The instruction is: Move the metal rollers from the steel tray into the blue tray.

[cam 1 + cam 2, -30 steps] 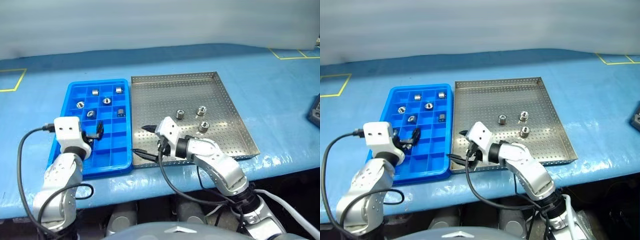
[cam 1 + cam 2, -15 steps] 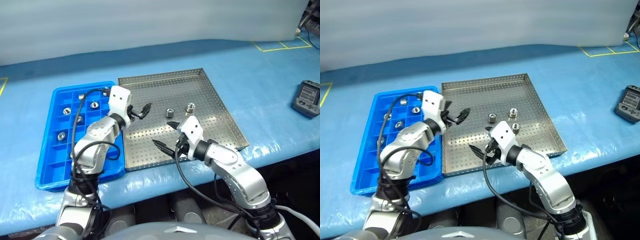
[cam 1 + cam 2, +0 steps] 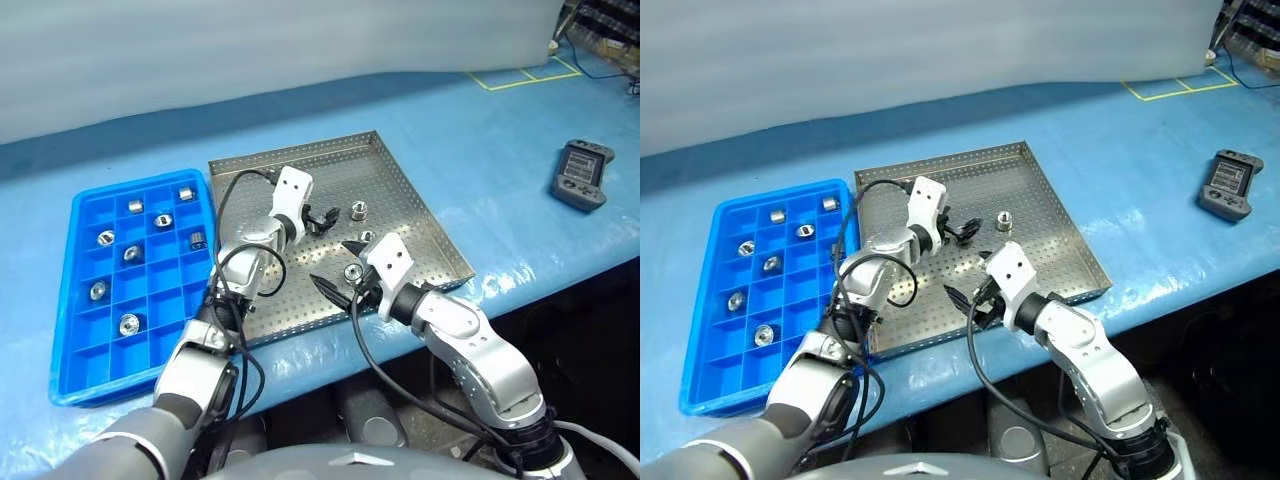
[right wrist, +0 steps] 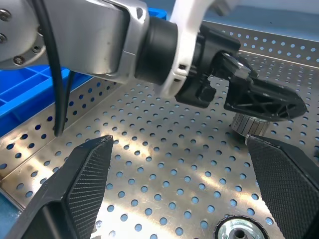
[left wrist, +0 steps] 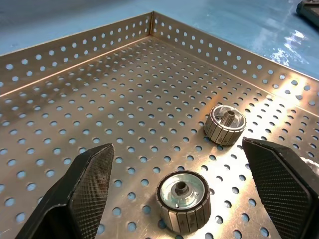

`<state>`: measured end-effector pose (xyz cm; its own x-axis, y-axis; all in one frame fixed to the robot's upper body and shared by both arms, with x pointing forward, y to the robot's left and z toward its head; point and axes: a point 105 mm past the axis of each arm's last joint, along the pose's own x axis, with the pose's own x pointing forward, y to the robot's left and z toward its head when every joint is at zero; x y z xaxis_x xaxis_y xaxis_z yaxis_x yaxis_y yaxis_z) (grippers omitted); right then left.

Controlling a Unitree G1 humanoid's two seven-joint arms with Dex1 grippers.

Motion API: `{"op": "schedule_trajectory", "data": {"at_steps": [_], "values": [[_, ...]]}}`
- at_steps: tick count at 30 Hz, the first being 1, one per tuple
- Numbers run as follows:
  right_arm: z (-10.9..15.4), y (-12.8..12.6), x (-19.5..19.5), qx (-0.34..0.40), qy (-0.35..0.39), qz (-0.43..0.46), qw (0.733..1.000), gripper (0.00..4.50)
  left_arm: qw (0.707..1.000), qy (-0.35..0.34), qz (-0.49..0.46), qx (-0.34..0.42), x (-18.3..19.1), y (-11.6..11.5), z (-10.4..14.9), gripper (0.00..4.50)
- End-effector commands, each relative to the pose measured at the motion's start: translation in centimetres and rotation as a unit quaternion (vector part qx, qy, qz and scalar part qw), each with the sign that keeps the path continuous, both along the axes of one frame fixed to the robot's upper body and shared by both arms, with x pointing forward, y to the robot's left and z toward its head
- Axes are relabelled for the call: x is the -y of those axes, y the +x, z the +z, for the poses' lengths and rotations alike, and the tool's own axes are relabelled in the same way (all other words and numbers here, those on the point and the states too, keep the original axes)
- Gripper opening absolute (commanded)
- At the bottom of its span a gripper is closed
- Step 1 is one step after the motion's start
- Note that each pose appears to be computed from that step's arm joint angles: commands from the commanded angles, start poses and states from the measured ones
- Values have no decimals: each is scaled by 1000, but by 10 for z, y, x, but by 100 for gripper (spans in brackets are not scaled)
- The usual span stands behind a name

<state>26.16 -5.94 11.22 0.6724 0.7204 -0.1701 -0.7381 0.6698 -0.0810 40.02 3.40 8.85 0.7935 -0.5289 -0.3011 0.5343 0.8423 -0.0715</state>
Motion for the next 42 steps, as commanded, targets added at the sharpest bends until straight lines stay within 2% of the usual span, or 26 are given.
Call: {"op": "schedule_trajectory", "data": {"at_steps": [1, 5, 8, 11, 15, 22, 28, 35, 42], "values": [[14, -2, -6, 26, 10, 12, 1000, 450, 1000, 13, 13, 9, 0, 8, 2, 447], [14, -3, -8, 26, 11, 16, 999, 450, 999, 35, 31, -5, -5, 9, -9, 447], [13, -3, -9, 25, 10, 18, 999, 450, 998, 37, 43, -14, -10, 7, -13, 393], [13, -2, -9, 25, 11, 19, 999, 450, 999, 27, 44, -14, -12, 3, -12, 294], [14, -2, -12, 24, 12, 27, 999, 450, 999, -9, 45, 5, -18, -7, 5, 168], [16, -3, -24, 24, 16, 60, 998, 450, 988, -72, 92, 102, -50, -29, 57, 169], [19, -1, -40, 27, 22, 103, 994, 450, 962, -58, 184, 193, -100, -61, 87, 169], [22, -2, -65, 31, 21, 183, 982, 450, 934, 0, 291, 206, -151, -107, 84, 169], [23, -6, -90, 35, 25, 257, 965, 450, 906, 39, 385, 172, -181, -155, 72, 169]]}}
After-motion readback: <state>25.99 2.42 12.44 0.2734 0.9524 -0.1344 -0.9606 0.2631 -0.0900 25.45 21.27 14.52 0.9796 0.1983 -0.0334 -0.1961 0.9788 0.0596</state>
